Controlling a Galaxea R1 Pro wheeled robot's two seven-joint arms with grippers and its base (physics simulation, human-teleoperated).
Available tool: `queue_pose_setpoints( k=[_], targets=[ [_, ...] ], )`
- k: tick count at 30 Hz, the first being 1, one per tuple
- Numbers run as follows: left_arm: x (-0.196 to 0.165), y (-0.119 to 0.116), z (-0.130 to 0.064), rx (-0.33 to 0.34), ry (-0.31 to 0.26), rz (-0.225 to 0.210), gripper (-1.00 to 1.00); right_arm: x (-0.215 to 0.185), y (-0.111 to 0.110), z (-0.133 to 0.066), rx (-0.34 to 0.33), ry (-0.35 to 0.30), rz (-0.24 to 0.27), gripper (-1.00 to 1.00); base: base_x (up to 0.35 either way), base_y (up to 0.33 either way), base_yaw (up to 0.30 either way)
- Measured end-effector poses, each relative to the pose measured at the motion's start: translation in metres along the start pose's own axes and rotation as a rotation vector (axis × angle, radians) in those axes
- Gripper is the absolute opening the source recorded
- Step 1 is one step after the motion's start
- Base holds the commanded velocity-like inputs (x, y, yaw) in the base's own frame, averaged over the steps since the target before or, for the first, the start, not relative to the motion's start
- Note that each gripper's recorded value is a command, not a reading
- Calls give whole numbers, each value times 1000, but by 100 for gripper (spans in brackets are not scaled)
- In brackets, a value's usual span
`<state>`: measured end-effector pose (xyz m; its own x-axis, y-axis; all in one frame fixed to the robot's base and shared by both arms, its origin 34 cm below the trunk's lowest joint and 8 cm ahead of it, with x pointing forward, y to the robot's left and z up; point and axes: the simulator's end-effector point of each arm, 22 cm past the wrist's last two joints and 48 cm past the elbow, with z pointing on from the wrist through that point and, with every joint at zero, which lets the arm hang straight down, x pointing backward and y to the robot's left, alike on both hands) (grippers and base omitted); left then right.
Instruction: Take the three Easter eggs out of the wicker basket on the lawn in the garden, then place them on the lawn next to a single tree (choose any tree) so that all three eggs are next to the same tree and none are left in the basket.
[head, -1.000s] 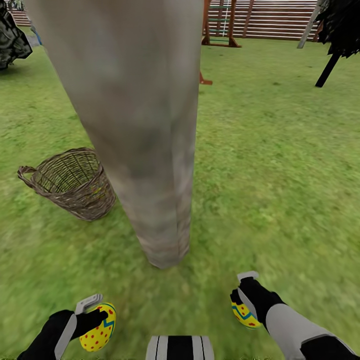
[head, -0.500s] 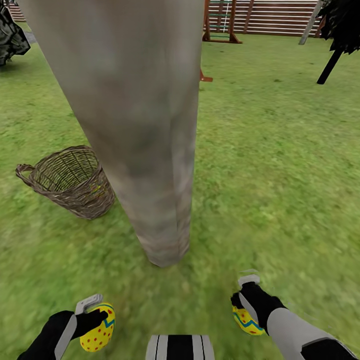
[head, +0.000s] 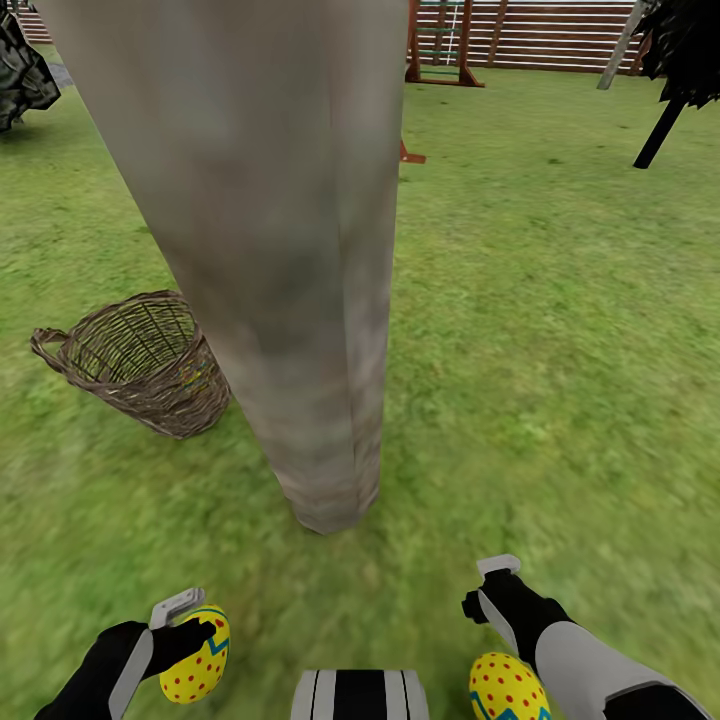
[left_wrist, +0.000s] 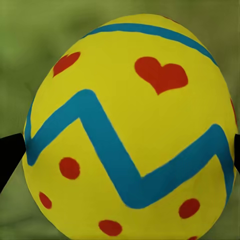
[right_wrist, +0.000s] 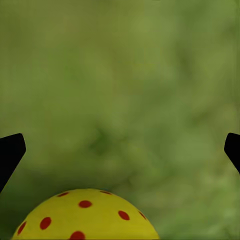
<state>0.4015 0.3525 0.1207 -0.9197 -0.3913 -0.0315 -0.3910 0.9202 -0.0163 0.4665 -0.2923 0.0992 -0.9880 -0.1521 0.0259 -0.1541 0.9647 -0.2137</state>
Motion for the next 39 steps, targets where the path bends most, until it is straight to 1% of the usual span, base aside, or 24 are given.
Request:
queue_pose_setpoints(
  k=[2,5,6,14,18,34,39],
  targets=[
    [0,0,0,1,0,-4,100,0,0,0,0,0,0,100,0,0,0],
    [4,2,-1,5,9,-23,100,-5,-2,-5,2,-12,2,100,0,0,0],
    [3,3,-2,-1,6,-15,100,-6,-2,-6,2,-16,3,100,0,0,0],
    [-7,-4,-12,17,-23,-16,100,-18,-6,-20,6,-47,10,100,0,0,0],
    [-13,-6,-18,23,-38,-16,100,-16,-9,-24,10,-47,11,100,0,0,0],
    [-35,-15,-42,50,-99,-15,100,-38,-18,-52,20,-108,25,100,-1,0,0],
    [-40,-19,-48,58,-115,-16,100,-44,-22,-60,24,-126,30,100,-278,0,0]
  ],
)
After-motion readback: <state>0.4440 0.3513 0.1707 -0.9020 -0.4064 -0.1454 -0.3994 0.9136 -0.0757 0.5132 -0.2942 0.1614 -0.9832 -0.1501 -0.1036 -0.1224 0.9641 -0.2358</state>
